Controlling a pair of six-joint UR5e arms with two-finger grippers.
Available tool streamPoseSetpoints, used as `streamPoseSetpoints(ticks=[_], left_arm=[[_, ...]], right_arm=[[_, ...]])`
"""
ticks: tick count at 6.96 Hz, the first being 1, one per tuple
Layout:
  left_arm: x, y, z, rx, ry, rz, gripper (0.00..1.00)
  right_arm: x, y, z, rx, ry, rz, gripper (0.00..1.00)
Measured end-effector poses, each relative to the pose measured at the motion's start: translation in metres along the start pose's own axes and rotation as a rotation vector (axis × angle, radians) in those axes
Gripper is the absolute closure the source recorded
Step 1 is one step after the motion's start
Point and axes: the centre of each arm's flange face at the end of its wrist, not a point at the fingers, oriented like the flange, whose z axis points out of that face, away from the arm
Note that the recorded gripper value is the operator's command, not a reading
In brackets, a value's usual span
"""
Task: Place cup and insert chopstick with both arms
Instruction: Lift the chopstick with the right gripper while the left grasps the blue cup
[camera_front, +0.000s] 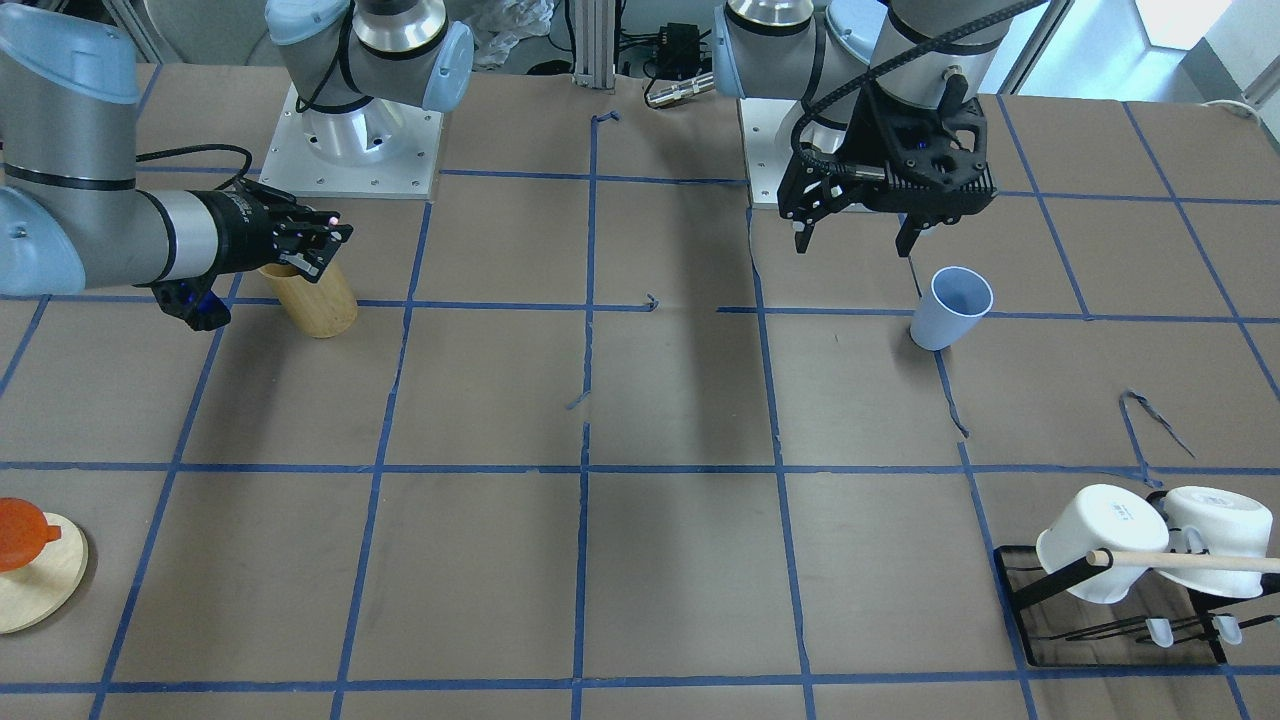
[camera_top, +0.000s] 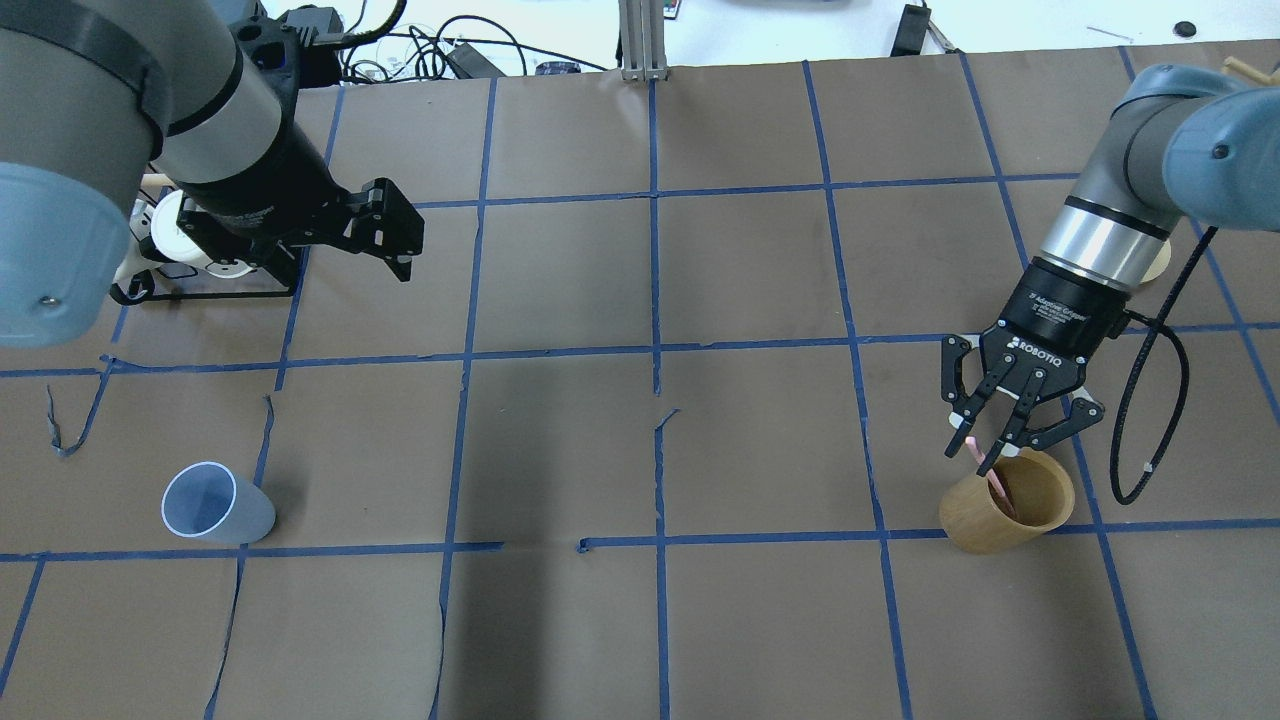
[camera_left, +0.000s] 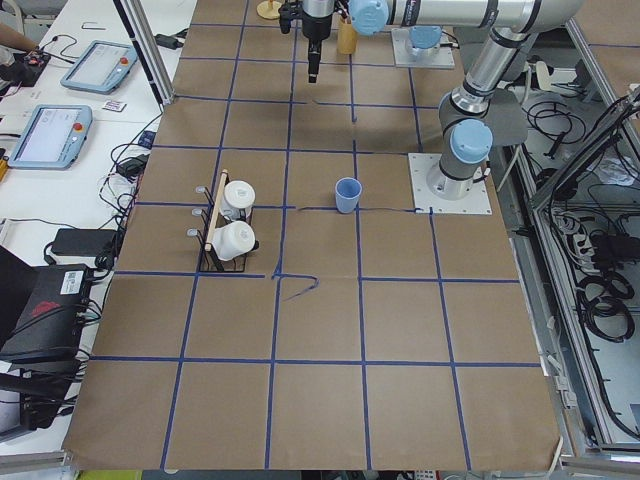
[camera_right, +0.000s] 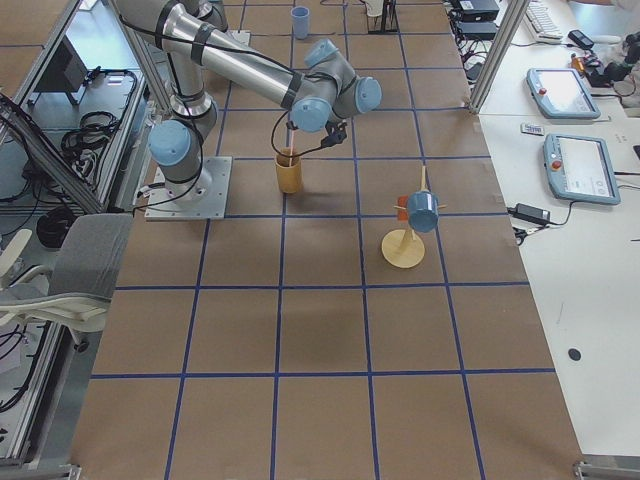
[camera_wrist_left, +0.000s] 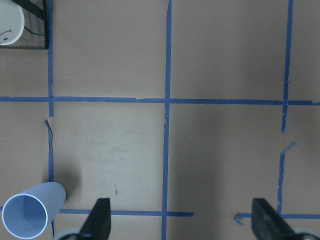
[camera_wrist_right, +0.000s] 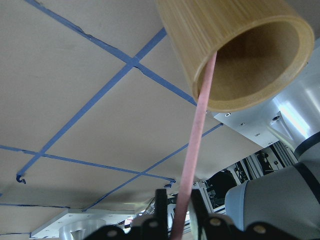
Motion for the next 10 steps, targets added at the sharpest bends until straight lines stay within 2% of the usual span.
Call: streamPoseSetpoints(ticks=[2,4,6,8,9,10], left_arm=[[-0.063,0.002,0.043,-0.085,-0.002,0.017,0.0],[-0.123,0.025,0.105,-0.18,-0.005,0.007,0.0],[-0.14,0.053,0.159,-0.217,-0.018,-0.019,0.0],[-0.156,0.08,0.202,-0.224,-0.051,-0.011,0.0],[-0.161,0.087,0.211,-0.23,-0.052,-0.005,0.2],[-0.168,0.089,0.218,-0.239,-0.048,-0.013,0.77]], right_arm=[[0.005,-0.001,-0.004,-0.008,-0.006,0.01,0.93],[0.021,-0.004,-0.018,-0.034,-0.029,0.043,0.93],[0.028,0.007,-0.037,-0.06,-0.038,0.056,0.93],[0.025,0.018,-0.048,-0.119,-0.094,0.065,0.93],[0.024,0.022,-0.051,-0.141,-0.11,0.069,0.95],[0.026,0.028,-0.056,-0.16,-0.112,0.074,0.98]])
